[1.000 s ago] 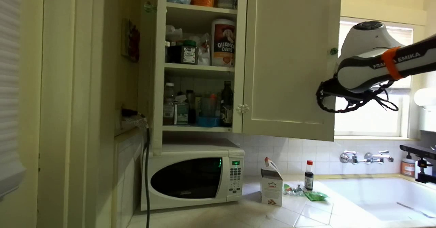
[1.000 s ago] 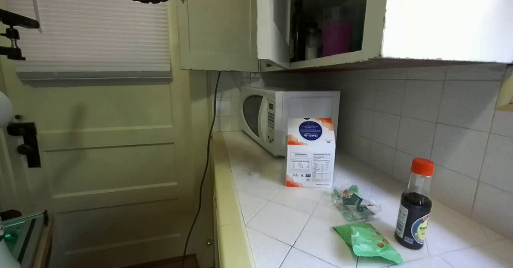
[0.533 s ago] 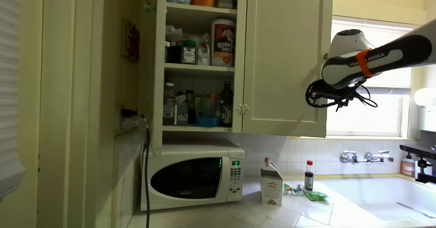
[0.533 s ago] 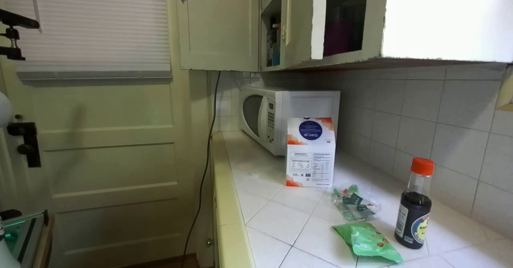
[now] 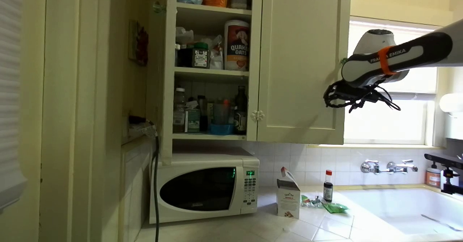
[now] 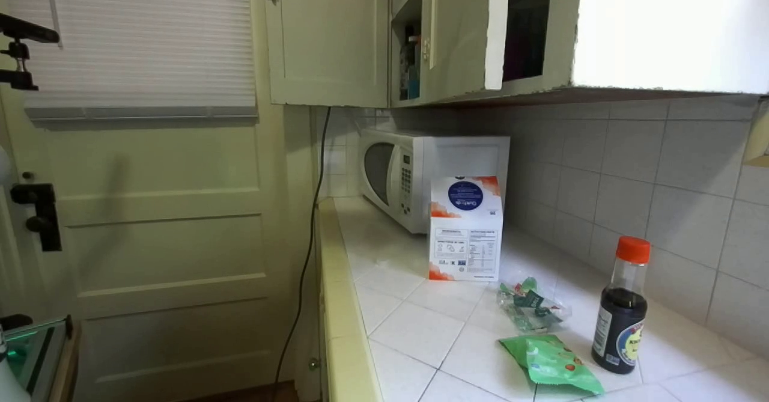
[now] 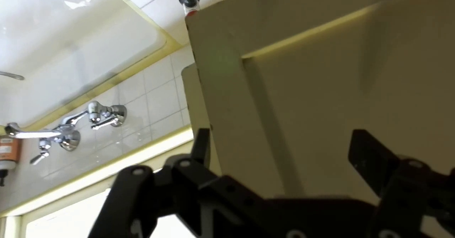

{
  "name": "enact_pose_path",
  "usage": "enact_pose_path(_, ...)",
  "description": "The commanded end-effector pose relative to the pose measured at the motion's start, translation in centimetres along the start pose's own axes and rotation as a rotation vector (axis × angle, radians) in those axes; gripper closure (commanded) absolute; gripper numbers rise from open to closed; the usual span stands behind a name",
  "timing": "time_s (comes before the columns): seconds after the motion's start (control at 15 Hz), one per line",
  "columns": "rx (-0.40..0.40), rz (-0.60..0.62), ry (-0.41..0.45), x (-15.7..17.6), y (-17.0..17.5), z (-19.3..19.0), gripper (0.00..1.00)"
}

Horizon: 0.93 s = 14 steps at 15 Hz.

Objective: Close the cabinet

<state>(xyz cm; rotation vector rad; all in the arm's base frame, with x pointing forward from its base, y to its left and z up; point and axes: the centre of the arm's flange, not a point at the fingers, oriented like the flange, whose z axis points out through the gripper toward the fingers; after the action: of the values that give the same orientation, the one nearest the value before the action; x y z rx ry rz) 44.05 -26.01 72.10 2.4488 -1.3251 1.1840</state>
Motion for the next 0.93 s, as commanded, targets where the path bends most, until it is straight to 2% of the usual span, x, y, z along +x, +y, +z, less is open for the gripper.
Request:
enact_pose_path(0.0, 0.062, -0.123, -0.020, 3.9, -0.2, 1.8, 0.00)
enact_pose_path(0.2, 0.087, -0.202, 0.004, 5.4, -0.5, 3.0, 0.00)
enact_pose_path(0.4, 0.104, -0.222, 0.017, 7.0, -1.0, 4.1, 0.00)
enact_pose_path(0.87, 0.137, -0.288, 0.003, 7.8, -1.7, 6.0, 0.00)
